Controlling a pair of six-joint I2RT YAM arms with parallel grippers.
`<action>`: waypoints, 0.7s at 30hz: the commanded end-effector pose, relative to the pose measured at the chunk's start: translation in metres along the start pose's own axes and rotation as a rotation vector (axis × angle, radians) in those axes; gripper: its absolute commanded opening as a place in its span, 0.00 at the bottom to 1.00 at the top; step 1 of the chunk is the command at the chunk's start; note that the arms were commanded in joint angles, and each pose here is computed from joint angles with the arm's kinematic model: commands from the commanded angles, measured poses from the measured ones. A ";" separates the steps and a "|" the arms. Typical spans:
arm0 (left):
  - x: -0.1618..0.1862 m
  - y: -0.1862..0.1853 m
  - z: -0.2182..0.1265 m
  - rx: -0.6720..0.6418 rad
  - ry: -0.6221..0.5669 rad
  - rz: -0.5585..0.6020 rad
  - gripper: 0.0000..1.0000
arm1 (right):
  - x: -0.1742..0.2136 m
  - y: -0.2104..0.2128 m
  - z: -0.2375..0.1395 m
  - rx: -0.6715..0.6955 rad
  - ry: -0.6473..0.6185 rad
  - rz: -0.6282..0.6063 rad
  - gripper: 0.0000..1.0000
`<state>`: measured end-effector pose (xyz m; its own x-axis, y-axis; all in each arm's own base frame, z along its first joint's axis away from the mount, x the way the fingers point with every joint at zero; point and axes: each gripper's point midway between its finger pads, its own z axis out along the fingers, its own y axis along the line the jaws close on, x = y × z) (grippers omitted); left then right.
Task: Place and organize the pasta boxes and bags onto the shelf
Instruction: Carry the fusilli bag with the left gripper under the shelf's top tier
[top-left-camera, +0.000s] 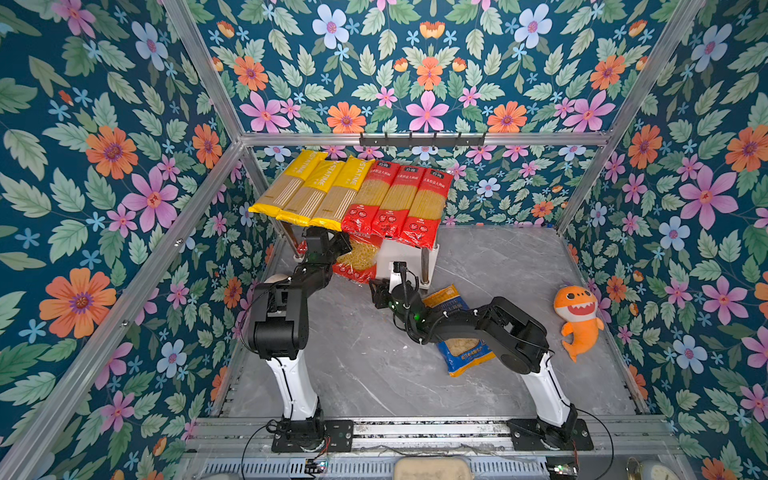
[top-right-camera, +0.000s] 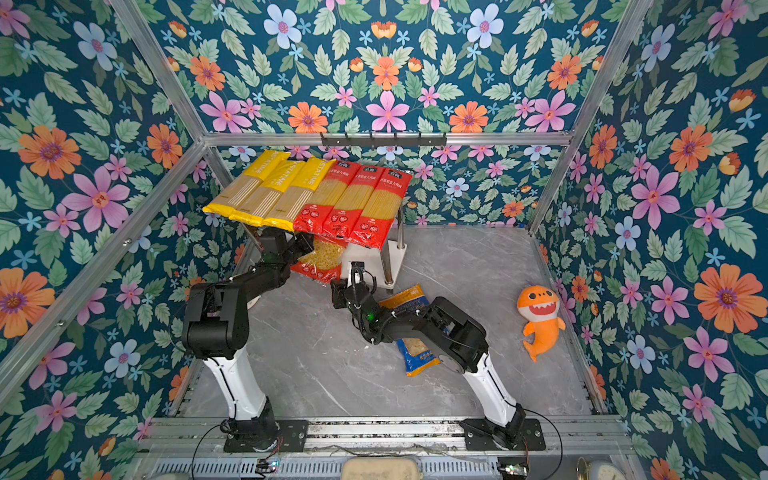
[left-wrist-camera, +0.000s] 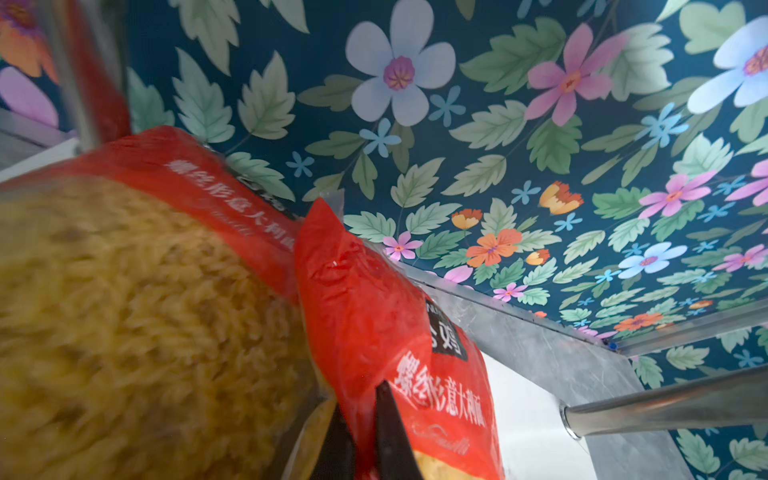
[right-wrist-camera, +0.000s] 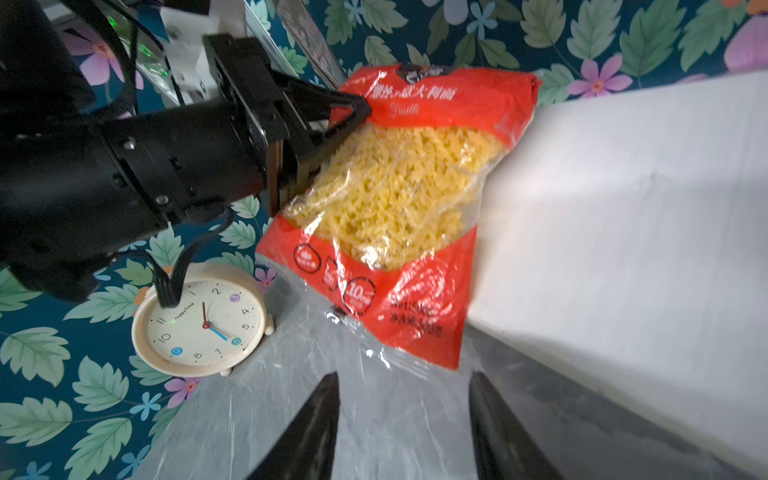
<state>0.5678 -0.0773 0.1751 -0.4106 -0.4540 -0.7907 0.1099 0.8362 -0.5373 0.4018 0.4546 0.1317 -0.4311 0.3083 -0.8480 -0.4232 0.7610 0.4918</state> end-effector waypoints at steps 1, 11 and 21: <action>-0.001 -0.012 0.008 0.041 0.002 0.028 0.01 | -0.004 0.016 -0.009 -0.041 -0.009 0.038 0.51; -0.005 -0.005 0.025 -0.019 -0.012 0.027 0.10 | 0.019 0.028 -0.027 -0.062 0.053 0.058 0.50; -0.027 -0.004 -0.021 -0.101 -0.064 0.048 0.46 | 0.026 0.019 -0.051 -0.063 0.070 0.095 0.49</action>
<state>0.5633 -0.0720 0.1990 -0.3670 -0.4401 -0.8195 0.0653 0.8666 -0.4947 0.3455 0.4465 0.1136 -0.5373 0.2854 -0.7936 -0.4171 0.7280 0.5442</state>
